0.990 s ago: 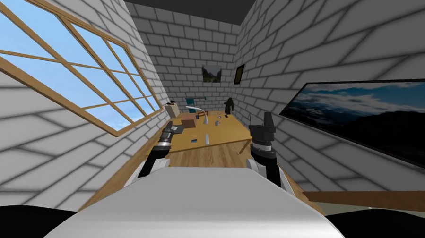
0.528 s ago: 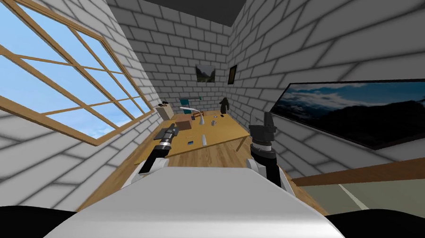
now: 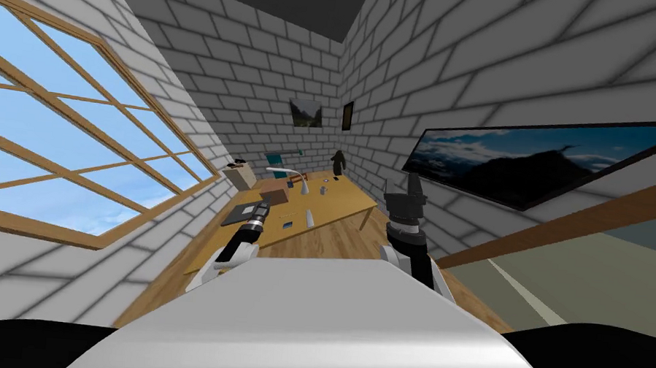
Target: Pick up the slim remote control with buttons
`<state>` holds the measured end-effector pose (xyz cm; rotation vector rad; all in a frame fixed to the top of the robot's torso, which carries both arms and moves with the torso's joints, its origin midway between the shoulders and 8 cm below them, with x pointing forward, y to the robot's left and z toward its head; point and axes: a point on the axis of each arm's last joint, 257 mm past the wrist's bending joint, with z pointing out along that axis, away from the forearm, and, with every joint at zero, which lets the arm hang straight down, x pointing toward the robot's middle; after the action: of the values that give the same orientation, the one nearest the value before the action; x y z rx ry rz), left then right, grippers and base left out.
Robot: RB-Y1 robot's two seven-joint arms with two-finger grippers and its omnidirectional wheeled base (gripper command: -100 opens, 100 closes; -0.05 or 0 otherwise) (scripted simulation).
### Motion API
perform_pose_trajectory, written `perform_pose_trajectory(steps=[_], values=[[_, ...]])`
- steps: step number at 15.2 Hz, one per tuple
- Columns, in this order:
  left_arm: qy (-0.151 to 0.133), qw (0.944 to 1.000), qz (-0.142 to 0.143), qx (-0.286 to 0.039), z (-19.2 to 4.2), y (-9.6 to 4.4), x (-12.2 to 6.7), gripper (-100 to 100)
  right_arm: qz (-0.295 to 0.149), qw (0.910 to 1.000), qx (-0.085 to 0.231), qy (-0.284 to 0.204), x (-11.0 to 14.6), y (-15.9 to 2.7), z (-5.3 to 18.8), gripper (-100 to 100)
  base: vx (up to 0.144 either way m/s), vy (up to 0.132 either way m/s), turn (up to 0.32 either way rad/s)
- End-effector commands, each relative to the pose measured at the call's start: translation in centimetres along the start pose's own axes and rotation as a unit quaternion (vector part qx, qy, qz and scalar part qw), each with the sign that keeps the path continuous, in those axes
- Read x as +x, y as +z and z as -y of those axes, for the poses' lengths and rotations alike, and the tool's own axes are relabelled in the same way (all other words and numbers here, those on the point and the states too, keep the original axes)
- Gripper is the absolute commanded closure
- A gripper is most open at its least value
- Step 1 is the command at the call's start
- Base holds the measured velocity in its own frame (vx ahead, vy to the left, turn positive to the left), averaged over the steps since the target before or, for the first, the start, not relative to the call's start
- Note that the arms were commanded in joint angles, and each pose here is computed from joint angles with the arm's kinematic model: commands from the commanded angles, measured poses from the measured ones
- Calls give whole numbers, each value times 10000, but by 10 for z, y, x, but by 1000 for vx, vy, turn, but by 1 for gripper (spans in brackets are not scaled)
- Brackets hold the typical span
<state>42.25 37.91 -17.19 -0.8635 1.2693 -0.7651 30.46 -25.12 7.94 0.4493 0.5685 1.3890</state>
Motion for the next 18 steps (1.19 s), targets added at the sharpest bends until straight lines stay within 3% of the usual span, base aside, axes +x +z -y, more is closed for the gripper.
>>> perform_pose_trajectory(steps=[1, 2, 3, 8, 12, 14, 15, 18], values=[[60, 9994, -86, -318, -22, 1, 1, -100, 0, 10000, 0, 0, 0, 0, 0, 0, 16, 7, -270], [60, 9994, -89, -328, -22, 1, 1, -100, 0, 10000, 0, 0, 0, 0, 0, 0, 11, 10, -104], [135, 9981, -156, -582, -41, 2, 1, -100, 0, 10000, 1, -1, 0, 0, 0, 0, 15, 8, -190], [204, 9936, -300, -1071, -72, -1, 3, -100, 0, 10000, 0, 0, 0, 0, 0, 0, 14, 9, -214], [331, 9845, -474, -1655, -113, -6, 2, -100, 0, 10000, 1, -1, 0, 0, 0, 0, 15, 9, -249], [328, 9813, -532, -1820, -121, -10, 5, -100, 0, 10000, 0, 0, 0, 0, 0, 0, 13, 13, -182], [384, 9767, -595, -2025, -137, -13, 3, -100, 0, 10000, 1, -1, 0, 0, 0, 0, 16, 6, -287], [379, 9728, -656, -2190, -145, -17, 5, -100, 0, 10000, 1, -1, 0, 0, 0, 0, 11, 12, -129]])
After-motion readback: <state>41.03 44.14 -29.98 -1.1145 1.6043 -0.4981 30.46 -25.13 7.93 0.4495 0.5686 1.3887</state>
